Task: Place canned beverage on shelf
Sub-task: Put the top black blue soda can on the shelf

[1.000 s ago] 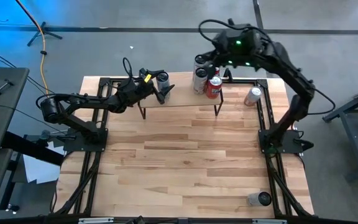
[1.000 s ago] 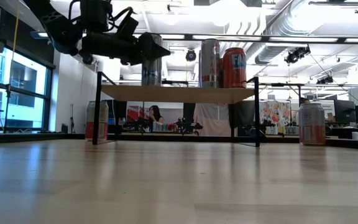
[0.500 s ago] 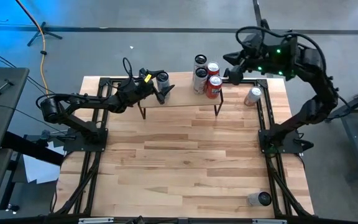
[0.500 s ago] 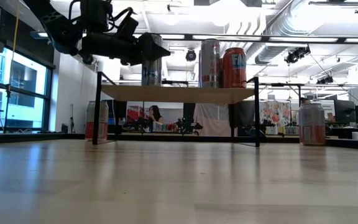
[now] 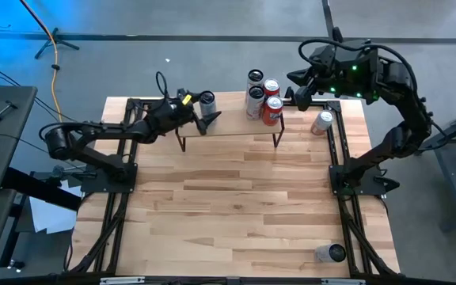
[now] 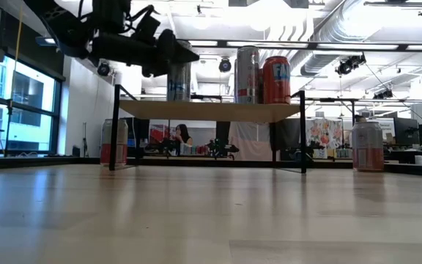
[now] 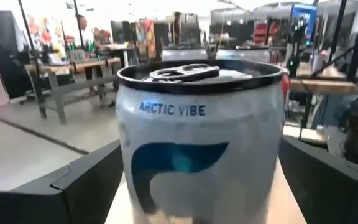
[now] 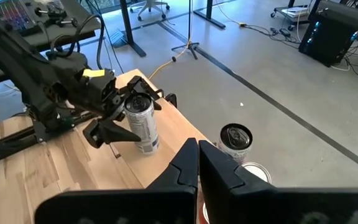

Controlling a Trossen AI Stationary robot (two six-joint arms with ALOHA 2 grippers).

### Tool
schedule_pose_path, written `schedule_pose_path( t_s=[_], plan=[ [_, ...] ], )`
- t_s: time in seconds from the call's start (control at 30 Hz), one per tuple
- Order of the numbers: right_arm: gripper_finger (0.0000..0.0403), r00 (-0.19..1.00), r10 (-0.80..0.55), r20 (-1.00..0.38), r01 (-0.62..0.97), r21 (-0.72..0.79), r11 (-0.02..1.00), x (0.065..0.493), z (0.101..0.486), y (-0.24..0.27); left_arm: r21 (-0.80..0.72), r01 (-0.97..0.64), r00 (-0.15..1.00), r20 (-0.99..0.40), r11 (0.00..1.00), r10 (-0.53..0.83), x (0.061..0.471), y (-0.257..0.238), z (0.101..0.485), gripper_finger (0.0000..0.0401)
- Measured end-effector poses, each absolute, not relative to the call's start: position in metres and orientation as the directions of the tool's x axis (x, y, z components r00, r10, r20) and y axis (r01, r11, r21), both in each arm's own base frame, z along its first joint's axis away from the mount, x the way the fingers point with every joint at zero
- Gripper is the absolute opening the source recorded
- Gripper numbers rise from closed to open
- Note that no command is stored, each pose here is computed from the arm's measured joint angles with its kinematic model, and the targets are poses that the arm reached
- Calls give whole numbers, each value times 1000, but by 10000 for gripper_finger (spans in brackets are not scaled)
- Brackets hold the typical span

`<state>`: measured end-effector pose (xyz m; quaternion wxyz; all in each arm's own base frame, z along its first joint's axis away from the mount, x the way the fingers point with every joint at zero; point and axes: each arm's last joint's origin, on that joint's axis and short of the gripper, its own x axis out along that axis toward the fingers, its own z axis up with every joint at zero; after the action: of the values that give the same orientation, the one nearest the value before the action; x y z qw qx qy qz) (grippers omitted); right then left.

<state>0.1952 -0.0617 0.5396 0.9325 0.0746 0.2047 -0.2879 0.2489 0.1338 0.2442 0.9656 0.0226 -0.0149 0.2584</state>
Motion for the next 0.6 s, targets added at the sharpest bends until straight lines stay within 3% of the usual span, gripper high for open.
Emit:
schedule_pose_path(
  t_s=[0.6],
  plan=[
    [0, 753, -498, -430, 566, 37, 824, 195, 539, -61, -4, -398, 916, -52, 918, 397, 246, 149, 254, 379]
  ],
)
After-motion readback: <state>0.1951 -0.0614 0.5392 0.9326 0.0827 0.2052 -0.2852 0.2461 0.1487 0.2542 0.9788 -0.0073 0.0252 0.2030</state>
